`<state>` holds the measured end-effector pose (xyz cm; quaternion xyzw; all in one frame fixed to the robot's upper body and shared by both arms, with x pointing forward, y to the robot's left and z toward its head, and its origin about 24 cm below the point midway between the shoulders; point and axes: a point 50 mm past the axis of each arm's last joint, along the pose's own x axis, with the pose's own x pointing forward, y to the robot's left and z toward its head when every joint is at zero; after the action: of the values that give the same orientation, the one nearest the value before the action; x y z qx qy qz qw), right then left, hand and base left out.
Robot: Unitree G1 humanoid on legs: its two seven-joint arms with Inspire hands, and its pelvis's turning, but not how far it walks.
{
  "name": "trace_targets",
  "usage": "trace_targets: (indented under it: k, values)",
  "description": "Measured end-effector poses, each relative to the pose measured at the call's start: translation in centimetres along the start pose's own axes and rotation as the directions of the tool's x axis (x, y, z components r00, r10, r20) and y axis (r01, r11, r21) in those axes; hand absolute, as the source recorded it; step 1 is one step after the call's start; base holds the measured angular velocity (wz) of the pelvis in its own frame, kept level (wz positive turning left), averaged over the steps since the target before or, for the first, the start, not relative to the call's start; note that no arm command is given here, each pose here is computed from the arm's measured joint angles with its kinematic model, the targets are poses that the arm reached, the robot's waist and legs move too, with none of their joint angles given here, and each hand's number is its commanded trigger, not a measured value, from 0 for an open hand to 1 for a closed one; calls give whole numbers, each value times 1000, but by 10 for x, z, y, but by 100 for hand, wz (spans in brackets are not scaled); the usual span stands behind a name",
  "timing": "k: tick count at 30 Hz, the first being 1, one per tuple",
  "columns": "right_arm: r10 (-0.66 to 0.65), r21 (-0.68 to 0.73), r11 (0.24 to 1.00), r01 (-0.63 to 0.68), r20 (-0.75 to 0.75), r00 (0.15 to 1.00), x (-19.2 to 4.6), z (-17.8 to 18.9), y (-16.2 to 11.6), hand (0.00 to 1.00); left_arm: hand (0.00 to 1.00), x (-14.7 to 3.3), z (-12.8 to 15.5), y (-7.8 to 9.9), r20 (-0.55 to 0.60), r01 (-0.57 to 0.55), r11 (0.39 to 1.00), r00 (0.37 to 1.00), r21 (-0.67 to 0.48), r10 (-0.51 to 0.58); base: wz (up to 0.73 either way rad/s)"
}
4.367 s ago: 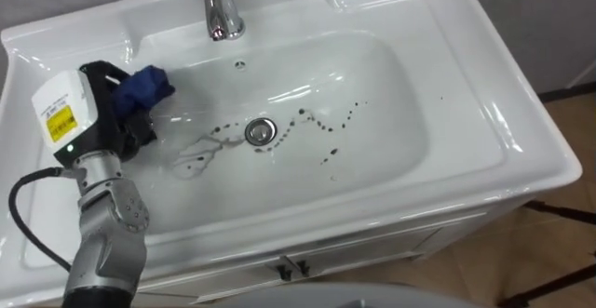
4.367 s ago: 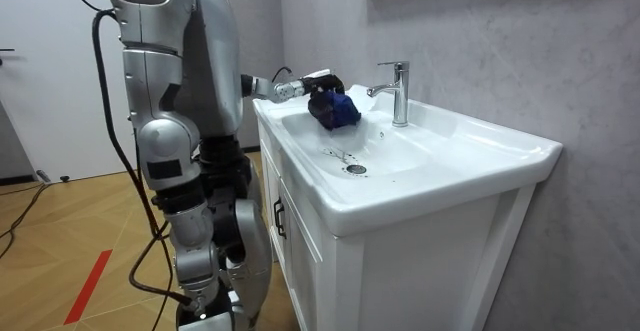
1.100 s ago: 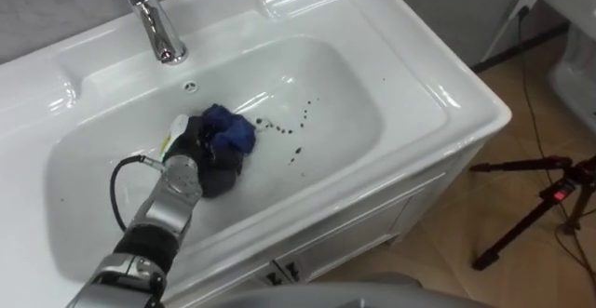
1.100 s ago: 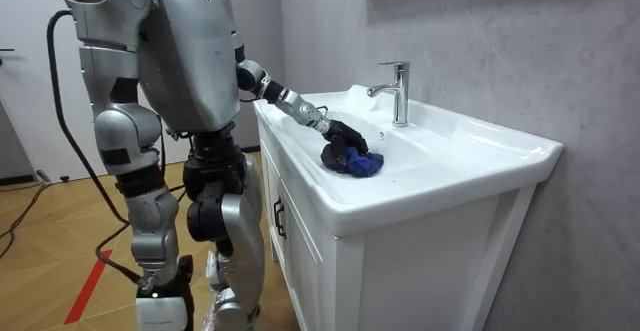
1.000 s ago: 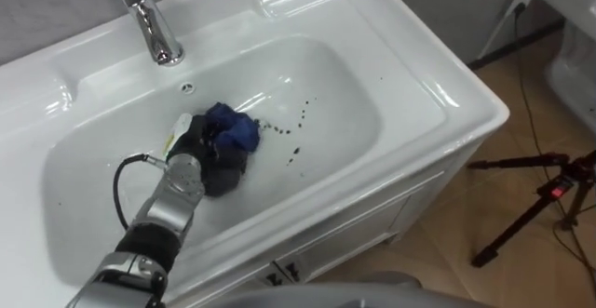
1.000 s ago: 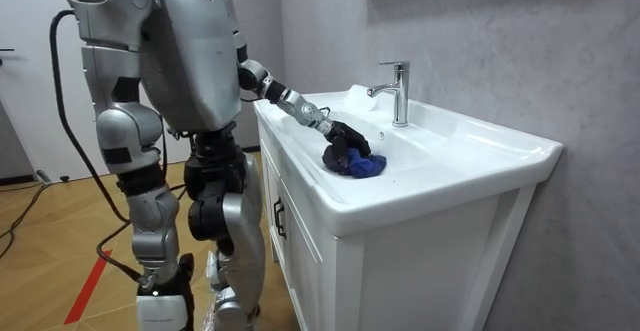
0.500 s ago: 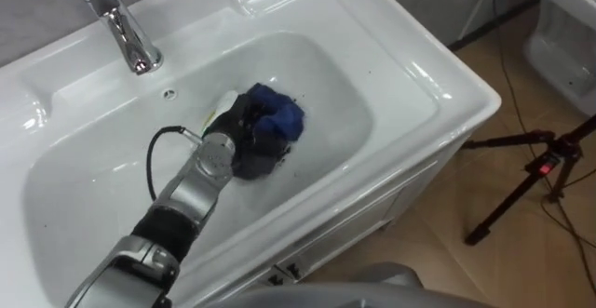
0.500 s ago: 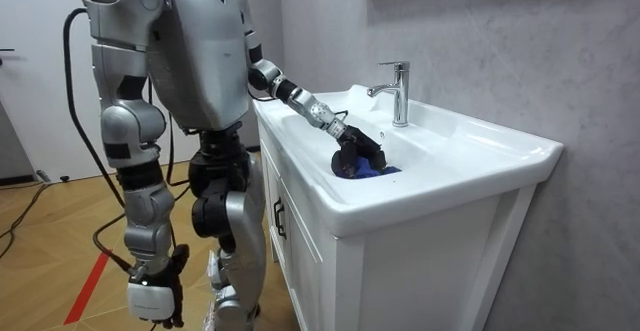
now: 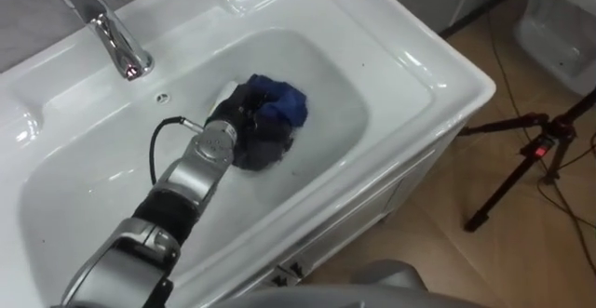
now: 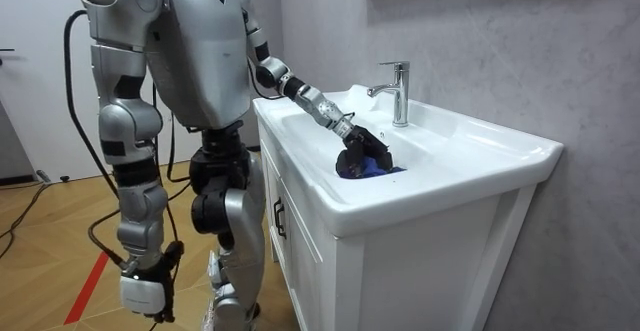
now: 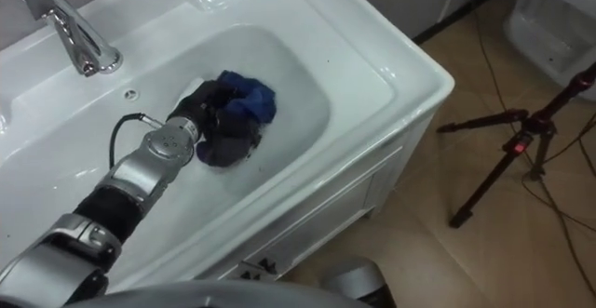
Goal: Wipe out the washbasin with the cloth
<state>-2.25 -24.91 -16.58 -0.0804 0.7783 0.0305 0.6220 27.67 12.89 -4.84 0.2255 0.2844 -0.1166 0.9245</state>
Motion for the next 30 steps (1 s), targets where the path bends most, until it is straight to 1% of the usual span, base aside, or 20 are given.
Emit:
trace_targets:
  k: [3,6,9,17,25,27,28,30]
  values:
    - [-4,2,1000,4,-13,1000,0,-5,-2,0,100,1,9,-4,26,18,1000,1000,-17,-17,-3]
    - [-17,-7,1000,16,-14,1000,-1,-5,-7,0,100,4,34,-8,87,55,998,995,27,-57,0]
    - [-16,-25,1000,16,-15,1000,-1,-4,-6,0,100,5,52,-11,131,75,996,988,47,-81,-1]
    - [-7,3,1000,7,-2,1000,-1,-1,-6,0,100,3,71,-21,191,107,994,975,37,-112,0]
    - [0,25,1000,0,1,1000,-1,0,-5,0,100,3,71,-22,191,122,992,974,16,-123,0]
    - [2,25,1000,-2,-2,1000,-1,-2,-5,0,100,3,71,-22,193,121,991,973,55,-129,0]
    - [2,24,1000,-2,-2,1000,-1,-2,-5,0,100,3,69,-23,192,120,991,973,65,-131,-5]
    - [4,21,1000,-5,6,1000,-1,0,-5,0,100,2,53,-23,174,108,990,977,92,-123,-10]
